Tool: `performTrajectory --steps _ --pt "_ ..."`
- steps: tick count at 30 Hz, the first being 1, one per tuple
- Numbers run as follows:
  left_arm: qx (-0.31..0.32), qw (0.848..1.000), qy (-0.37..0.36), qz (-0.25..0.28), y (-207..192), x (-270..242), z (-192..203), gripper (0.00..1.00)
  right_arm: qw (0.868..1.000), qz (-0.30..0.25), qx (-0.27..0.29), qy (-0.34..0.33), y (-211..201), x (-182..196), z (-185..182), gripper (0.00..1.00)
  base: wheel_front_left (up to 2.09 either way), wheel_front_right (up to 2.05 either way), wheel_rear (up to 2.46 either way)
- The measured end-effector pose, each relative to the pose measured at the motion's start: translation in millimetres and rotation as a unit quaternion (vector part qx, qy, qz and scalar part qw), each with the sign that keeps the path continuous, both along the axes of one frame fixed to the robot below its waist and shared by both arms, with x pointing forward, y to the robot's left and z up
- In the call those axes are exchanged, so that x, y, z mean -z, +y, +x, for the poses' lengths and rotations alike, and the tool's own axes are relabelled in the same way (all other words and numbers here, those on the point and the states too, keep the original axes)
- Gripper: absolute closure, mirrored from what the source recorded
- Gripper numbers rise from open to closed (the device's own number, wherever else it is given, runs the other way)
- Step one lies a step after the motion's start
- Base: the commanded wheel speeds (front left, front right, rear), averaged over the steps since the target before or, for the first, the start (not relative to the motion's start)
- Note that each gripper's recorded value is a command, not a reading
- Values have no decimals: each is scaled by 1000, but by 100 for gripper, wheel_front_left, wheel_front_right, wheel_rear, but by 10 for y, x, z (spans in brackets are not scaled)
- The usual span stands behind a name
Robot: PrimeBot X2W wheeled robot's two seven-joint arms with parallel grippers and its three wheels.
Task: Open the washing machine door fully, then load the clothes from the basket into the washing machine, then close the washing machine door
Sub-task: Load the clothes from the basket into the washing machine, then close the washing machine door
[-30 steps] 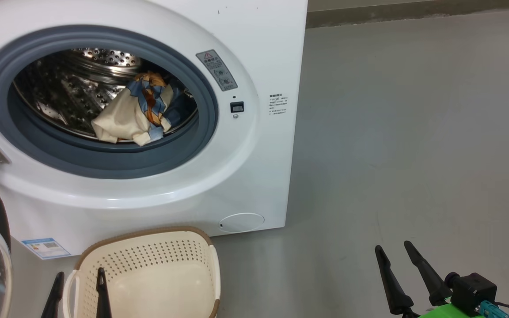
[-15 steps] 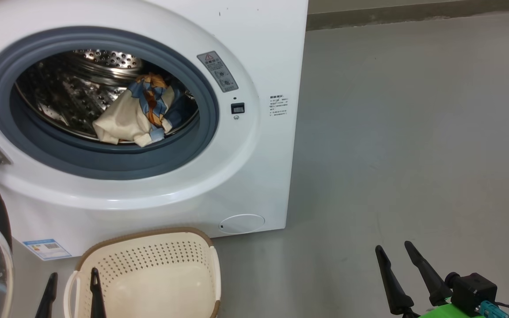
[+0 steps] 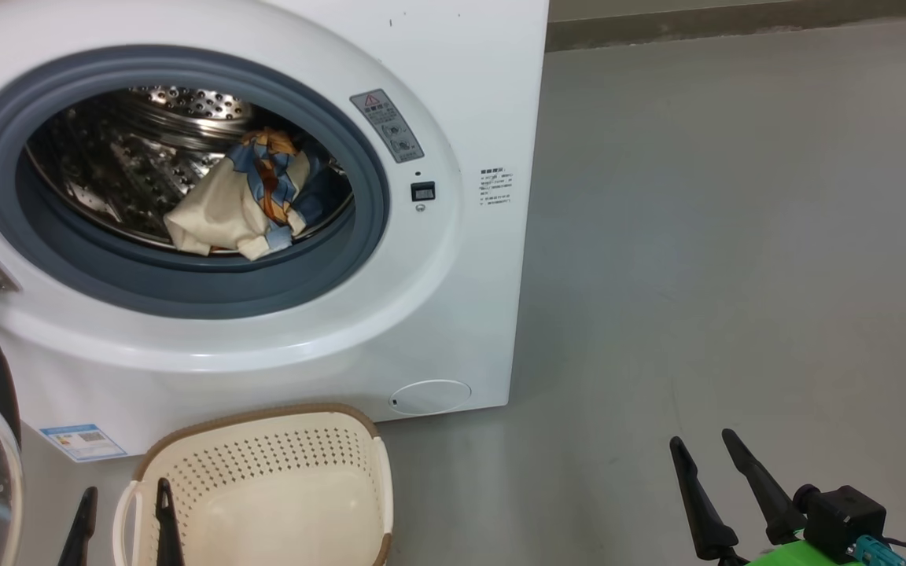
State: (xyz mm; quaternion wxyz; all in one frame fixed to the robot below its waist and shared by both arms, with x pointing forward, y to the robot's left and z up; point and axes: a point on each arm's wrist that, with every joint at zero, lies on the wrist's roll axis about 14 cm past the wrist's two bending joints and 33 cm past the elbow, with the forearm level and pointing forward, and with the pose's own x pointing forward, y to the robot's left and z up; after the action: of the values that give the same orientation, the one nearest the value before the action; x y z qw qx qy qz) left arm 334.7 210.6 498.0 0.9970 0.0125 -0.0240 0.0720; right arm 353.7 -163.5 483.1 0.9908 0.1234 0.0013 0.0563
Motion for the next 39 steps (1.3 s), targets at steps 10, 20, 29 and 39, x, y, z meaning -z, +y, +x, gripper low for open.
performTrajectory --steps 10,20,29,39 --pt "3 1000 2 -5 -7 14 3 0 1000 0 1 2 -4 11 4 0 0 0 0" --pt "0 1000 6 -6 10 42 9 0 1000 0 -1 6 3 38 17 0 -31 31 0" --pt "-2 1000 5 -6 23 35 22 0 1000 0 -1 6 4 41 20 0 -83 83 0" --pt "-4 1000 2 -7 27 18 50 0 1000 0 -3 9 18 62 31 0 -193 193 0"
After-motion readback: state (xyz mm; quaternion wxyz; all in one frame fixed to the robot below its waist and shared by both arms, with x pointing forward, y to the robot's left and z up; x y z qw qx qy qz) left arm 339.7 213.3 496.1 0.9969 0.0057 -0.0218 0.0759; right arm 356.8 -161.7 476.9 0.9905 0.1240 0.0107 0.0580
